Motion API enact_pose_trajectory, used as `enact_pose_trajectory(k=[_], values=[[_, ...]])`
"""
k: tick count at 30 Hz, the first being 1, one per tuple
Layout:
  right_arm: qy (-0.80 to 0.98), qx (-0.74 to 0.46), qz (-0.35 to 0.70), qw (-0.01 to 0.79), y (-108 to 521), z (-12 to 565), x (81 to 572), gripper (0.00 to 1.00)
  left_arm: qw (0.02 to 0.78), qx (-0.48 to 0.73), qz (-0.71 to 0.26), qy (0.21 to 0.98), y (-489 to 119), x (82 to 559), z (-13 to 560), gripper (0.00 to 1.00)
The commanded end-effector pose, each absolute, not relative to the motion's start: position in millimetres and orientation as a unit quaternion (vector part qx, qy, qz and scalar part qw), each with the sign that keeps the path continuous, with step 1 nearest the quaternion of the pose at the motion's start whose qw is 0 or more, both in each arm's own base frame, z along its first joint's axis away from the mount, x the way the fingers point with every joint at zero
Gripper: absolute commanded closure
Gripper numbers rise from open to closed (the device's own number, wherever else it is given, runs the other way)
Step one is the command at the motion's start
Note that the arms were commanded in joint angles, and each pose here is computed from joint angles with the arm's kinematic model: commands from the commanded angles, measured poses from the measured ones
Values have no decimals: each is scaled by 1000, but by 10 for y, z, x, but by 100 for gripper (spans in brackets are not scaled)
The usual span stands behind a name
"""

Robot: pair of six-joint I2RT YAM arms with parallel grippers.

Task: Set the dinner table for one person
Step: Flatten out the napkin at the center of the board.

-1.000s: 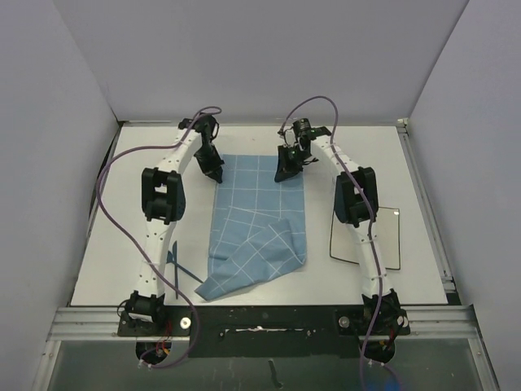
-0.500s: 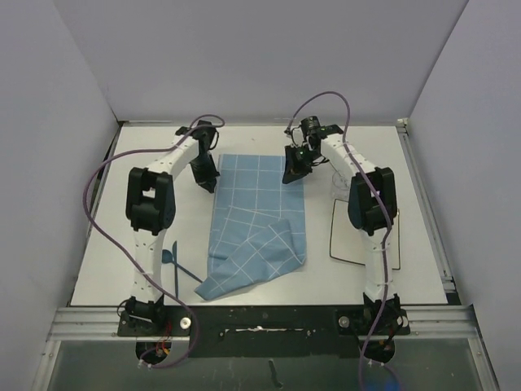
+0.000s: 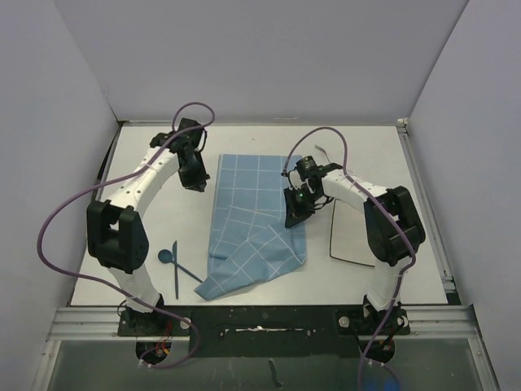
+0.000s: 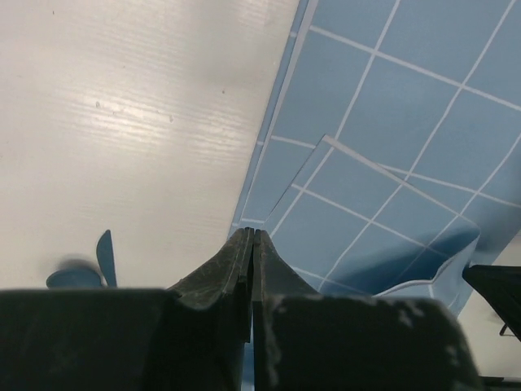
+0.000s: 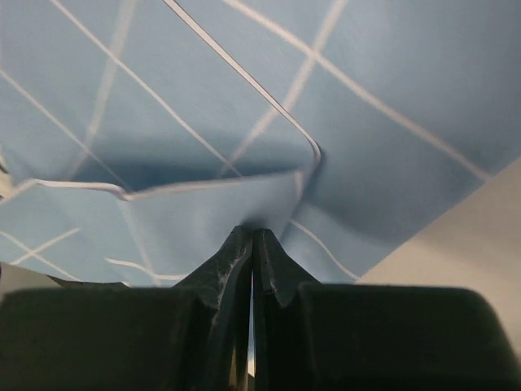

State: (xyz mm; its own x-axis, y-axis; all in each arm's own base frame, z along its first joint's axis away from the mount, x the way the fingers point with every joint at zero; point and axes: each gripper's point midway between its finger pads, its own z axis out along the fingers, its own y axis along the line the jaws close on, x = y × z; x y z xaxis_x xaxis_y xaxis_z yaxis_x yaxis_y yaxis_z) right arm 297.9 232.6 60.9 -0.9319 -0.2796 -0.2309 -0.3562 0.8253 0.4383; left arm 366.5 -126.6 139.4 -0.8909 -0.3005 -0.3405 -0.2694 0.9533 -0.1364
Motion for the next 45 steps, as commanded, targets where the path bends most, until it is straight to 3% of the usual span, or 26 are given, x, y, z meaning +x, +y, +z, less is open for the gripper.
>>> enact_pose_trajectory(k=[1, 14, 28, 40, 41, 43, 44, 45], values=[[955, -157, 230, 104, 2221, 545, 2954, 100, 209, -155, -48, 964, -1235, 3618, 1515, 100], [958, -151, 237, 59, 2134, 246, 2574, 100, 199, -158, -35, 967, -1195, 3512, 1453, 100], [943, -195, 254, 89, 2413, 824, 2263, 100, 193, -162, -73, 965, -1431, 3636, 1418, 100], [950, -214, 213, 74, 2426, 647, 1678, 99, 221, -164, -71, 959, -1267, 3366, 1684, 100], [950, -213, 213, 79, 2418, 663, 1679, 88, 221, -164, -71, 959, -1260, 3348, 1681, 100], [947, -220, 215, 89, 2417, 719, 1699, 43, 223, -160, -75, 959, -1268, 3333, 1680, 100], [947, -222, 214, 93, 2413, 758, 1718, 29, 224, -157, -77, 959, -1271, 3333, 1682, 100], [946, -224, 211, 96, 2406, 791, 1735, 23, 226, -154, -79, 959, -1274, 3337, 1688, 100]])
